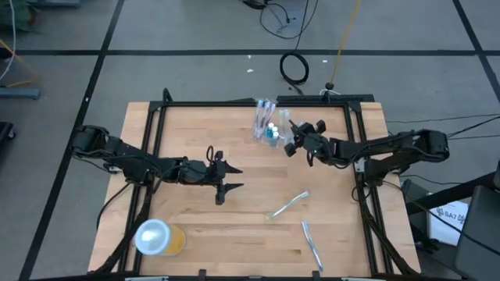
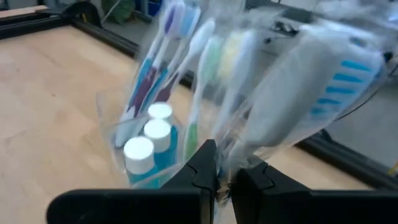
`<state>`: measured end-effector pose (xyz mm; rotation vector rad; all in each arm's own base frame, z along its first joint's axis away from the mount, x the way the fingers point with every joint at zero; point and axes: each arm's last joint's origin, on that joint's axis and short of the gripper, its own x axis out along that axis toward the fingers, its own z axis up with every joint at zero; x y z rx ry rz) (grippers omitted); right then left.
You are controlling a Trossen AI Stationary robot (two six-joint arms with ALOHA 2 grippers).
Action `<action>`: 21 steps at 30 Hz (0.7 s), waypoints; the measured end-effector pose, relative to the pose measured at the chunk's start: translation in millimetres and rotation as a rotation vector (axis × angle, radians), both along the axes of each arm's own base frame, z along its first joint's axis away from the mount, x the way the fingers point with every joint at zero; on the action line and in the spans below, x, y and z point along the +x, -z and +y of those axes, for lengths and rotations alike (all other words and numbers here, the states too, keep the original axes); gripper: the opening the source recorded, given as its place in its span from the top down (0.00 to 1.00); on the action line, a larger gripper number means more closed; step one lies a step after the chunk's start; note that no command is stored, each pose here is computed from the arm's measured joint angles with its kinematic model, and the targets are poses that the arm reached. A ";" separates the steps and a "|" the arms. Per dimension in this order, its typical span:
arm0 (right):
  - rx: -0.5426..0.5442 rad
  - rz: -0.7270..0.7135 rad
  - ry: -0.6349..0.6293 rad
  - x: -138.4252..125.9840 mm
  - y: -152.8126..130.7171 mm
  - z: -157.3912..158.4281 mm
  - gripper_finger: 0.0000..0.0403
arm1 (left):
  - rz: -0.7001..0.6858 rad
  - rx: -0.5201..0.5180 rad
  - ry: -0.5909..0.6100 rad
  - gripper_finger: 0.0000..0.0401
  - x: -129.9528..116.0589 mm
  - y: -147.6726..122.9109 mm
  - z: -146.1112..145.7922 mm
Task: Pick & Place toothbrushing station
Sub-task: Put the blue toothbrush into the transparent organizer
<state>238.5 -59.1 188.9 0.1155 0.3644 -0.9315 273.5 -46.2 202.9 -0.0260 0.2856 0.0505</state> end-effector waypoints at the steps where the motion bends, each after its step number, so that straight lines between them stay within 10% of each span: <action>1: 0.010 -0.011 -0.012 -2.7 4.6 -1.5 0.96 | 0.000 0.000 0.000 0.46 0.0 0.1 0.0; 21: 0.058 -0.088 -0.124 -18.2 24.2 -14.2 0.82 | 0.000 0.002 0.000 0.46 0.0 0.1 0.2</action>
